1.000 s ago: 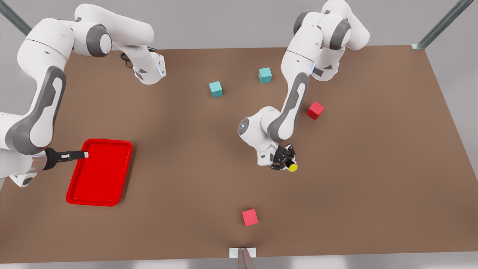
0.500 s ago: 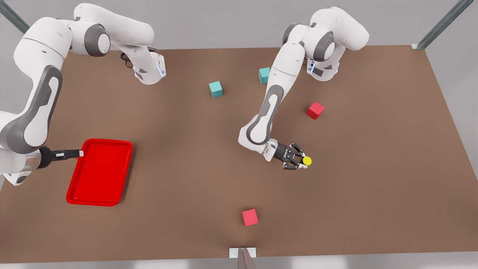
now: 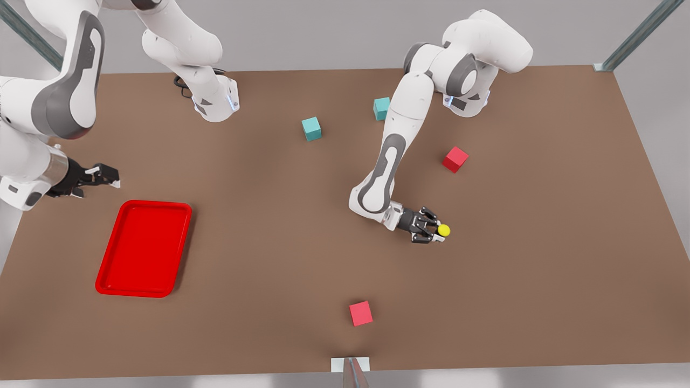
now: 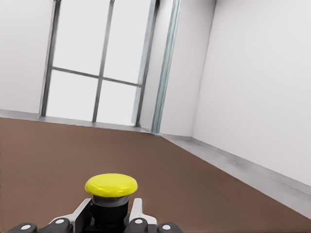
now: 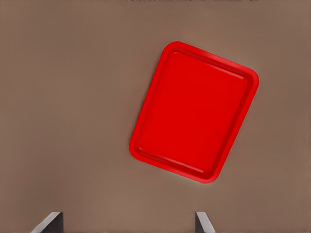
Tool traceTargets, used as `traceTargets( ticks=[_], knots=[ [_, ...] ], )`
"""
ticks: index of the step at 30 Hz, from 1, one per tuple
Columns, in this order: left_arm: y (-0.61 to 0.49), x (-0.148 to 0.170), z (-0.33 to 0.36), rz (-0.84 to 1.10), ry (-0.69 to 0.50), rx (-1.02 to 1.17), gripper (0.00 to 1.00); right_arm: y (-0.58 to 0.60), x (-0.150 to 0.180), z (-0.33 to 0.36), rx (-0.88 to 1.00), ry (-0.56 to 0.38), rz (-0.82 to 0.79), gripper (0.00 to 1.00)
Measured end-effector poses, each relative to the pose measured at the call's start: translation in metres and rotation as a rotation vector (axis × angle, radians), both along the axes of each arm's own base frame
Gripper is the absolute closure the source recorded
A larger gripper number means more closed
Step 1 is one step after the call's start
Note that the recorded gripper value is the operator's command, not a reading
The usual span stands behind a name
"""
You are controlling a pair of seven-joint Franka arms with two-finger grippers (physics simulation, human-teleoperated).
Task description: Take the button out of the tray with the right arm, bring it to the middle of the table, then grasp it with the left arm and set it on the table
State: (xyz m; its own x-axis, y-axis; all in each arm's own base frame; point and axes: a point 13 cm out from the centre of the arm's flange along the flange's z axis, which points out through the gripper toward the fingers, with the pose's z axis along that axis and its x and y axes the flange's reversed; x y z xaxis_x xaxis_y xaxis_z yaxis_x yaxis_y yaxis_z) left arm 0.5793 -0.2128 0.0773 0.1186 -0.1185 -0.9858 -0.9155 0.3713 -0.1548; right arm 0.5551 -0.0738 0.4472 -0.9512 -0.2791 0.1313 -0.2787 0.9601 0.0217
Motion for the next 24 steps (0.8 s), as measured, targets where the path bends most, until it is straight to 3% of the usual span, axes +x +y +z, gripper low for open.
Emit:
traceTargets(
  ticks=[7,8,9,24],
  knots=[
    [0.008,-0.006,-0.018,-0.001,0.106,0.06,0.5,0.057,-0.005,0.017,-0.016,-0.01,0.04,0.0],
    [0.008,-0.007,-0.021,-0.003,0.121,0.064,0.44,0.059,-0.003,0.022,-0.016,-0.02,0.033,0.0],
    [0.007,-0.008,-0.023,-0.002,0.133,0.064,0.0,0.06,0.002,0.029,-0.015,-0.036,0.024,0.0],
    [0.003,-0.005,-0.021,-0.008,0.221,0.072,0.0,0.042,0.013,0.035,-0.009,-0.048,-0.109,0.0]
  ],
)
